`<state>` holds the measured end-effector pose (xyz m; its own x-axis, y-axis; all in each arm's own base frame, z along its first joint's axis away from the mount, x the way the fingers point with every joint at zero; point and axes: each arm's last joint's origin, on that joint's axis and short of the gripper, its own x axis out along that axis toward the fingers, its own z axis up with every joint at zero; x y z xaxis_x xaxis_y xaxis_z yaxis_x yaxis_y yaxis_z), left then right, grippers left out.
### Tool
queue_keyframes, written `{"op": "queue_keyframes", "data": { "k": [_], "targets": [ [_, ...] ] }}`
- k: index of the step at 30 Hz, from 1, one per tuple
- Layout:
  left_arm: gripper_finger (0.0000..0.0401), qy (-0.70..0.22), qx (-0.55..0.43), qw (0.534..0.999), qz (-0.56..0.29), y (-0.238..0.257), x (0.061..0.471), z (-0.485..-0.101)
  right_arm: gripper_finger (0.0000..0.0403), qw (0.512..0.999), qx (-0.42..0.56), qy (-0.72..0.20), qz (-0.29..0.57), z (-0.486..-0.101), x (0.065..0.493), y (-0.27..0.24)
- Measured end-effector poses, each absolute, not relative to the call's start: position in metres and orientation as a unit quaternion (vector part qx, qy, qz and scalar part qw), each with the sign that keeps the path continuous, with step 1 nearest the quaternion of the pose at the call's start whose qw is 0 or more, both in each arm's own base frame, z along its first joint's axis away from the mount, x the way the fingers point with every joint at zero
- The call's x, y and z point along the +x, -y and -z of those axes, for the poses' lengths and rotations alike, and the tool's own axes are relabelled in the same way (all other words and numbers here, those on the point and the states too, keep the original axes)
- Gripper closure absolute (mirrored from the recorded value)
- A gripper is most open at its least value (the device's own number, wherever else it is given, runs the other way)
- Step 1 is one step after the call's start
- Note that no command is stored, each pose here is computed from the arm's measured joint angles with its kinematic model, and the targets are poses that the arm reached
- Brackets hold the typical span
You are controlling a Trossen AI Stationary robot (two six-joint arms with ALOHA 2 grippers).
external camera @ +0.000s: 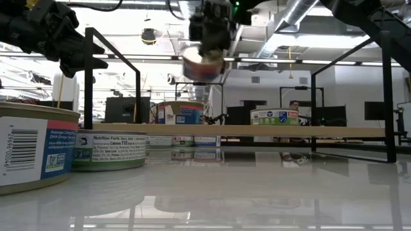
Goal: Stack canned seafood by type on shelf
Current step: Stack the blue tuna can on top of the blue tuna can on the shelf
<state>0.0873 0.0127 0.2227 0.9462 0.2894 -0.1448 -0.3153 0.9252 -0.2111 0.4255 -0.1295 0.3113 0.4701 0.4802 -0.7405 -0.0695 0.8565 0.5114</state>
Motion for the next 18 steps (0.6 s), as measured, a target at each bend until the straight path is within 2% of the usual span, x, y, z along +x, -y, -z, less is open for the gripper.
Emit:
{"op": "queue_keyframes", "data": {
  "k": [10, 18],
  "targets": [
    [0.0173, -0.047, -0.096, 0.979, -0.172, -0.014, 0.087, -0.225, 0.0187, 0.843, 0.189, -0.46, -0.203, -0.306, 0.45, 0.081],
    [0.0173, -0.044, -0.086, 0.978, -0.187, -0.015, 0.087, -0.225, 0.0187, 0.834, 0.211, -0.473, -0.189, -0.274, 0.453, 0.088]
  ]
}}
